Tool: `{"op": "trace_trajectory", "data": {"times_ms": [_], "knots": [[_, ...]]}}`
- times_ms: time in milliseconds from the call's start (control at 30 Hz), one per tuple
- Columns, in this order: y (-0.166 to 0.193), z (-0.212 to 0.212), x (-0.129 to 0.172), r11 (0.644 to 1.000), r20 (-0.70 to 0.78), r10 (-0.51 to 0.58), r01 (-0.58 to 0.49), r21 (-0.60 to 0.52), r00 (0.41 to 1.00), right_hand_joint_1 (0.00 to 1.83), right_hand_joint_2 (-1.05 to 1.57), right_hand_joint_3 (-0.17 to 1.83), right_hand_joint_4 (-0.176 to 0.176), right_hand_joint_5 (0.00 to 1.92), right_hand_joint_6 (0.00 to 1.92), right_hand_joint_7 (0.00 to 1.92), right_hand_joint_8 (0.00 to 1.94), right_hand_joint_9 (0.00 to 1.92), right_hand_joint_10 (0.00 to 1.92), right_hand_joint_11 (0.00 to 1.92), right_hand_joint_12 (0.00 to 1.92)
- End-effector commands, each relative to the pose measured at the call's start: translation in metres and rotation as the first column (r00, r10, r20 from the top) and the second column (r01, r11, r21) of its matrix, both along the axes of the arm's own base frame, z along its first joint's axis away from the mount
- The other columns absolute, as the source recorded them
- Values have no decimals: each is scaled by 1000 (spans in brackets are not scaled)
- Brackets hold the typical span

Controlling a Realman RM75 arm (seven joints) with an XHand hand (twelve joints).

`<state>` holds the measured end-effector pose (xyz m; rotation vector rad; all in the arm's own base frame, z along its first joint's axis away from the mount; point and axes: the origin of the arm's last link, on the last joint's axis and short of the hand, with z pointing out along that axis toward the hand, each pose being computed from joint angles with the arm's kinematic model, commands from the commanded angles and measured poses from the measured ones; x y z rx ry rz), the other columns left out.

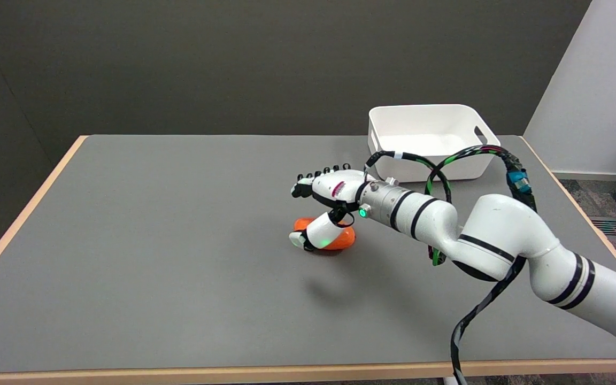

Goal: Pick up mango.

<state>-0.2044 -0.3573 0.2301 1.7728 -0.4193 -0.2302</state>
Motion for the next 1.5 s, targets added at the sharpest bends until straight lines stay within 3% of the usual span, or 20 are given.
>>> {"op": "trace_trajectory", "data": {"times_ms": [33, 167, 767, 967, 1067, 1133, 1267, 1300, 1333, 1367, 1433, 1500], "knots": [[-4, 0, -23, 997, -69, -68, 65, -38, 995, 438, 560, 814, -94, 156, 393, 207, 346, 130, 798, 119, 1332], [-1, 3, -29, 995, -81, -94, 90, -53, 992, 432, 558, 812, -114, 145, 393, 193, 342, 117, 777, 115, 1326], [0, 2, -48, 987, -83, -148, 142, -76, 985, 466, 565, 821, -120, 155, 406, 207, 347, 126, 772, 120, 1321], [-7, 0, -39, 996, -129, -68, 60, -62, 989, 550, 593, 852, -126, 178, 429, 309, 389, 212, 838, 145, 1336], [-9, -1, -37, 998, -136, -48, 41, -55, 990, 722, 644, 915, -103, 274, 557, 504, 576, 450, 1044, 319, 1512], [-9, -1, -37, 998, -137, -44, 37, -53, 990, 811, 719, 884, -71, 375, 782, 635, 801, 628, 1223, 481, 1632], [-9, -3, -37, 999, -140, -33, 27, -47, 990, 931, 753, 881, -51, 458, 1043, 747, 1032, 730, 1323, 425, 1894], [-9, -4, -36, 999, -141, -28, 22, -43, 990, 1009, 921, 604, -85, 471, 1202, 780, 1166, 769, 1339, 407, 1921], [-9, -4, -35, 999, -143, -17, 12, -36, 990, 1117, 1200, 142, -144, 473, 1425, 811, 1347, 814, 1346, 400, 1921], [-9, -5, -34, 1000, -143, -4, 0, -28, 990, 1174, 1351, -104, -176, 475, 1541, 827, 1453, 845, 1374, 401, 1921], [-11, -5, -31, 1000, -143, 16, -19, -22, 990, 1175, 1299, -6, -176, 524, 1515, 798, 1480, 871, 1500, 417, 1921], [-12, -4, -26, 999, -147, 45, -48, -19, 988, 1183, 1132, 295, -176, 665, 1475, 725, 1497, 888, 1700, 432, 1921]]}}
